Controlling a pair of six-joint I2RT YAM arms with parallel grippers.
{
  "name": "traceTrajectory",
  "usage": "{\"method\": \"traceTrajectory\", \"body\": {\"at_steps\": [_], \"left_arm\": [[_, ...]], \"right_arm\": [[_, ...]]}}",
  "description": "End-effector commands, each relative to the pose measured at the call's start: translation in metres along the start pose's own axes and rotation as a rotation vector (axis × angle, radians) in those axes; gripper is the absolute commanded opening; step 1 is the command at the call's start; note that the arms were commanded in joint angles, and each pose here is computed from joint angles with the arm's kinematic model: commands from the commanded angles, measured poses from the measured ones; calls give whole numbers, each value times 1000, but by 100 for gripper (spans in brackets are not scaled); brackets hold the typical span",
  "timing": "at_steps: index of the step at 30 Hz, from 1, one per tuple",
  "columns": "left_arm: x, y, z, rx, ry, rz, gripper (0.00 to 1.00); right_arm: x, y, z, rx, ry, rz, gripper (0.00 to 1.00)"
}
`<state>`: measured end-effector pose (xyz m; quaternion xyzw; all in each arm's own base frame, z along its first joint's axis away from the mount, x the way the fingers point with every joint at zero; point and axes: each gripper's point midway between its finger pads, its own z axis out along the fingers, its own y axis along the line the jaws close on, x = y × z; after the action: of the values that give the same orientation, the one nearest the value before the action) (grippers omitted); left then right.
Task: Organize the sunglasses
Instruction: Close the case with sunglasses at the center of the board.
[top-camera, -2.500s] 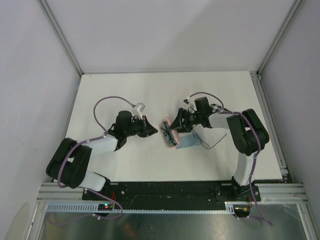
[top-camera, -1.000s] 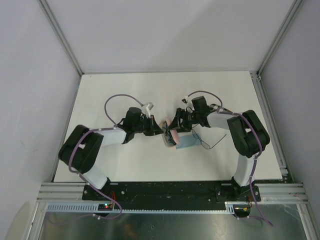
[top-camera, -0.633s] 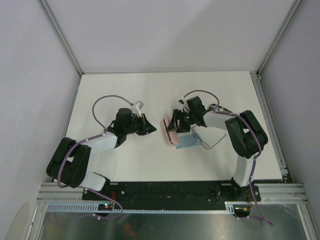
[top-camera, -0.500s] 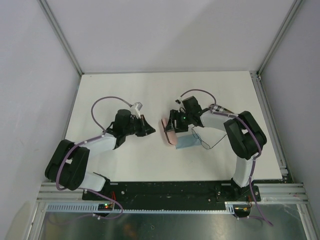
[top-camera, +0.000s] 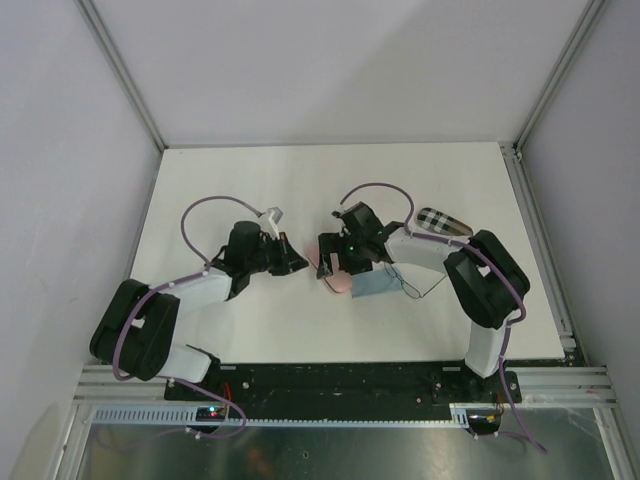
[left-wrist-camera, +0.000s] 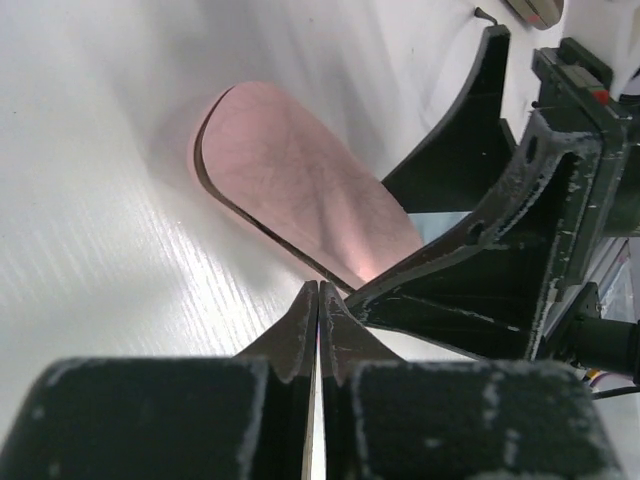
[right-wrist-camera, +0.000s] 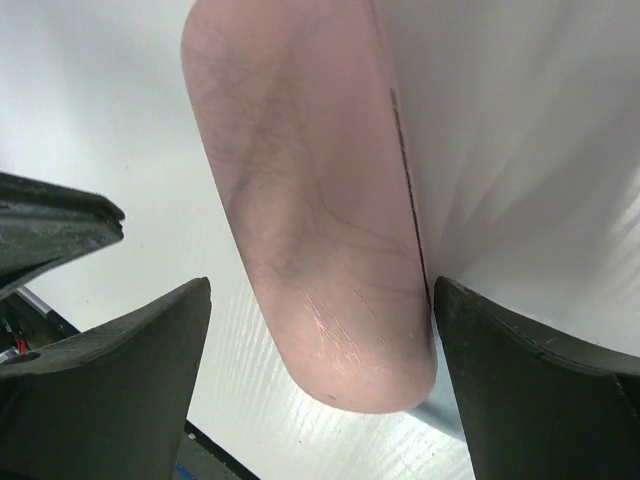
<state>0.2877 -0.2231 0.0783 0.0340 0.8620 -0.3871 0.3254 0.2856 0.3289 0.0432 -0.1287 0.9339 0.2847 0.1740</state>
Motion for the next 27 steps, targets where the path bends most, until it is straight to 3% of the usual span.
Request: {"method": "traceTrajectory", "body": {"at_steps": [1,7,14,17,27], "left_arm": [[-14,-1,-6,0,-67,4,3],[-18,-4,-10,4,-91,14,1],[-31,-11,-24,3,-173,25,8],[-36,-13,-33,-3,-218,38,26],[-41,-8,-58,-26,-325,21,86]], "right_arm": [[-25,16,-27,6,-89,-48,94],[-41,22,-44,42,-169,-106,63],[-54,45,-54,67,-206,-215,13],[-51,53,-46,57,-191,-235,2],[-22,22,4,153,-75,-207,0]]}}
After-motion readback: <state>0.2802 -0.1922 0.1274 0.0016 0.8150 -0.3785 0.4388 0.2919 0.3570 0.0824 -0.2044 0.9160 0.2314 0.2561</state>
